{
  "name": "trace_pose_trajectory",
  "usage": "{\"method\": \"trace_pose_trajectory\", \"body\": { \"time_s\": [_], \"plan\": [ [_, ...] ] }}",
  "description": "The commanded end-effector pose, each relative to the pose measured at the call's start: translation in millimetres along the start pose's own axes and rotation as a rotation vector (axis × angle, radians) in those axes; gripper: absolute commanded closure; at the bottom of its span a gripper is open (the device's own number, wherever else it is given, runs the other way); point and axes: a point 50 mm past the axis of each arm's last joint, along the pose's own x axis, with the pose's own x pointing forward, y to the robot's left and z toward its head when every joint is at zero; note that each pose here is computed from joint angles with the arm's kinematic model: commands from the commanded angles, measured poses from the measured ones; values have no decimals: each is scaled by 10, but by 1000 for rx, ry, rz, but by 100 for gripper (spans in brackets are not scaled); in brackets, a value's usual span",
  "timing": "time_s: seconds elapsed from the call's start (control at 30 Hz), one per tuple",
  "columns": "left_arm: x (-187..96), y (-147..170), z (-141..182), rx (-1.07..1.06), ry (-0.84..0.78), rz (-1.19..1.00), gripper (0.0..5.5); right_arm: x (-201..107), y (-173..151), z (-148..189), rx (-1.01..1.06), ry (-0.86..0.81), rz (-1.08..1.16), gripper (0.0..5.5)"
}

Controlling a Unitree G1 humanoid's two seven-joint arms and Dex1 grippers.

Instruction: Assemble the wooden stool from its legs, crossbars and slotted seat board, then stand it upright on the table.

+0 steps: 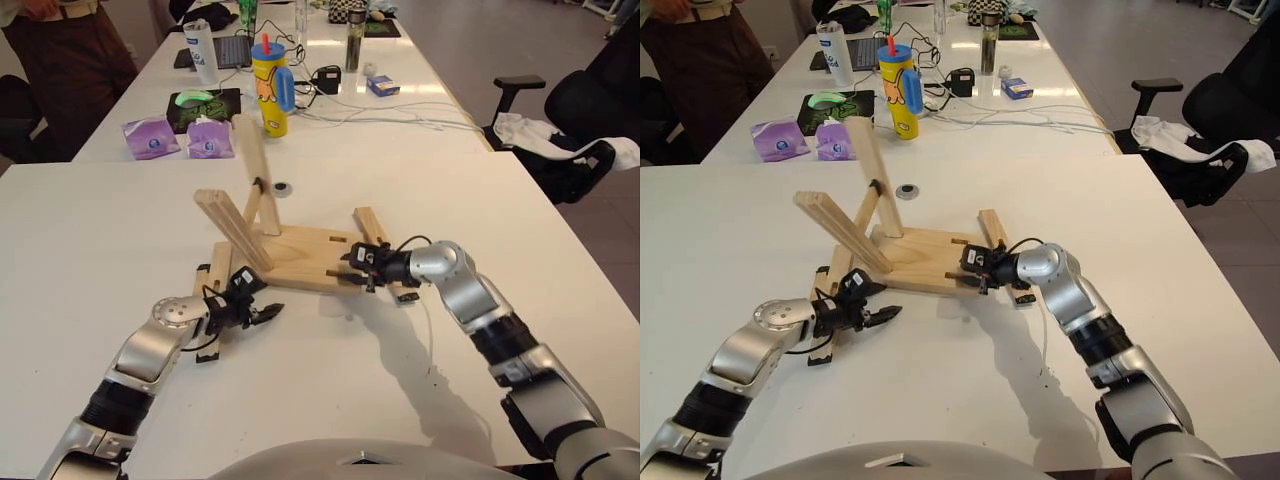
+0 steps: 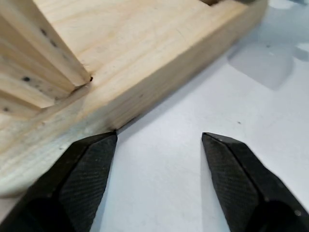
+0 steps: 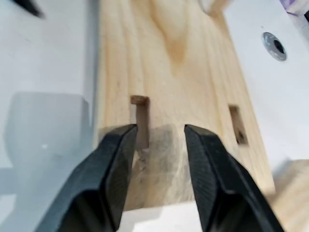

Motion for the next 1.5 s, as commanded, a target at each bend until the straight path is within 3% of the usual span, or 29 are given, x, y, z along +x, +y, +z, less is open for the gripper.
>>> {"method": "trace_pose_trajectory", "body": {
  "time_s": [0.03,0.17,0.53,0.63,0.77,0.87,1.07,1.23,1.5],
  "plan": [
    [91,138,12,6,1,85,221,113,372,-31,138,-35,101,367],
    [222,166,34,2,-7,103,221,180,318,301,196,-241,-10,367],
    [362,346,100,13,-44,176,221,8,172,396,343,-359,-167,367],
    [137,505,166,27,-101,251,221,-68,6,307,360,-338,-287,367],
    [-528,680,401,11,-277,465,221,-158,-53,167,435,-337,-417,367],
    [-862,682,296,-45,-194,620,221,-193,40,50,487,-319,-472,367],
    [-866,489,18,-324,-110,587,221,-212,138,-12,550,-319,-534,367],
    [-826,367,-241,-411,-11,598,221,-215,123,-1,559,-323,-529,367],
    [-830,272,-354,-470,13,586,221,-212,153,-20,567,-311,-509,367]
  ]
}}
